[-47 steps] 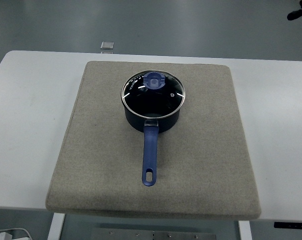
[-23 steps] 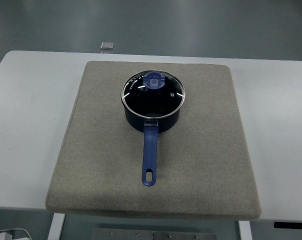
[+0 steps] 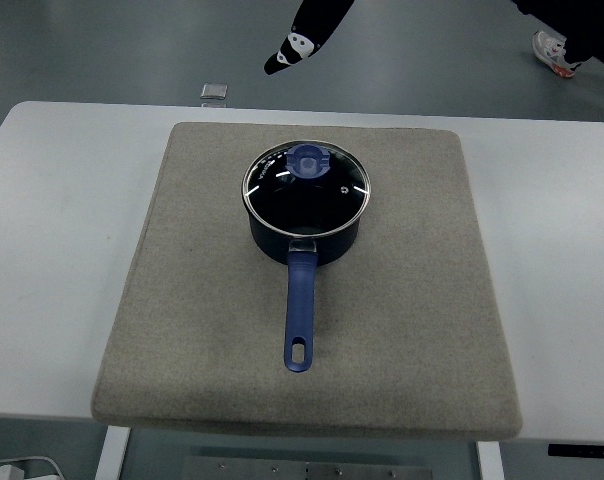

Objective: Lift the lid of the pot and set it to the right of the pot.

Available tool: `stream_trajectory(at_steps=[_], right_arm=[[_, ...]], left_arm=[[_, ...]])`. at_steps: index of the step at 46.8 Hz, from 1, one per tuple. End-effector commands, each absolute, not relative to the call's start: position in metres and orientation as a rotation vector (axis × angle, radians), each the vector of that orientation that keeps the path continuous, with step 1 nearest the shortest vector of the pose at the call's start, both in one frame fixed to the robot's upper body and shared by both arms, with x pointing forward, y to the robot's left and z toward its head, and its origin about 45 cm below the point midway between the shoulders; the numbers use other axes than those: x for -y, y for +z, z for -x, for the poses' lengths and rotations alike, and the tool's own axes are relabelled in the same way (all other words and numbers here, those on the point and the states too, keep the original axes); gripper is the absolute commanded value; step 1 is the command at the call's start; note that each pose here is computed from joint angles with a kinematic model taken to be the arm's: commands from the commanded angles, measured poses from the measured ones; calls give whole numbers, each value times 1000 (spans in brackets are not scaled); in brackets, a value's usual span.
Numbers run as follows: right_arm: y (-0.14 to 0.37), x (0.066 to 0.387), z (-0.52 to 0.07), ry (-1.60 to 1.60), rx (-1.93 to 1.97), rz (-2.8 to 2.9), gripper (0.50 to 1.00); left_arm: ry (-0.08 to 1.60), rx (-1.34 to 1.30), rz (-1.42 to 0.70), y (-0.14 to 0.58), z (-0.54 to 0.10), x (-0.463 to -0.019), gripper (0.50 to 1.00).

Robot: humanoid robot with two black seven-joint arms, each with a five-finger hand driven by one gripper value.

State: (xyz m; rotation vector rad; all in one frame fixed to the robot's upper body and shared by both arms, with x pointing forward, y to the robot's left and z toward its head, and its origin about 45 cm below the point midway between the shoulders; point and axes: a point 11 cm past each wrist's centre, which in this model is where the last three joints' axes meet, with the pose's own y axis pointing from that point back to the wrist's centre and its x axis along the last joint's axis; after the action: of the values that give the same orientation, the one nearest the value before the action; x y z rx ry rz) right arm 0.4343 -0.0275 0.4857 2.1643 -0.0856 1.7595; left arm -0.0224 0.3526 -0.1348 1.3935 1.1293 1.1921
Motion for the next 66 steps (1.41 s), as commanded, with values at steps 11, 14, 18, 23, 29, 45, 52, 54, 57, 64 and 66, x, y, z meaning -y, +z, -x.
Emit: stream_trajectory(at_steps=[11,14,18,23,29,45,52,54,57,64,66], right_arm=[[423,36,-441,1751,-29,-2021,917],[414,39,-442,1781,-50,-1964,915],[406,42,-443,1798,-68,-1929,915],[399,40,-438,1801,-109,-1917,915],[393,37,-433,1811,-150,-1907,915],[367,45,-433,1831,-185,-1856,915],[356,52,-435,1817,-172,-1863,915],[355,52,-436,1820,-169,-1863,915],[355,53,-437,1820,-161,-1860,915],[356,57,-442,1836,-126,-1851,915],[356,57,-443,1841,-122,-1849,915]], left_arm=[[1192,-1129,-1394,-135,22,-353,1000],[1192,-1129,-1394,-135,22,-353,1000],[1192,-1129,-1394,-135,22,-353,1000],[1192,-1129,-1394,-135,22,-353,1000],[1192,-1129,-1394,-135,22,-353,1000],[1192,-1129,-1394,-135,22,-353,1000],[1192,-1129,-1394,-135,22,-353,1000],[1192,-1129,-1394,-135,22,-353,1000],[1192,-1129,-1394,-135,22,-353,1000],[1192,-1129,-1394,-135,22,-353,1000],[1192,-1129,-1394,-135,22,-353,1000]])
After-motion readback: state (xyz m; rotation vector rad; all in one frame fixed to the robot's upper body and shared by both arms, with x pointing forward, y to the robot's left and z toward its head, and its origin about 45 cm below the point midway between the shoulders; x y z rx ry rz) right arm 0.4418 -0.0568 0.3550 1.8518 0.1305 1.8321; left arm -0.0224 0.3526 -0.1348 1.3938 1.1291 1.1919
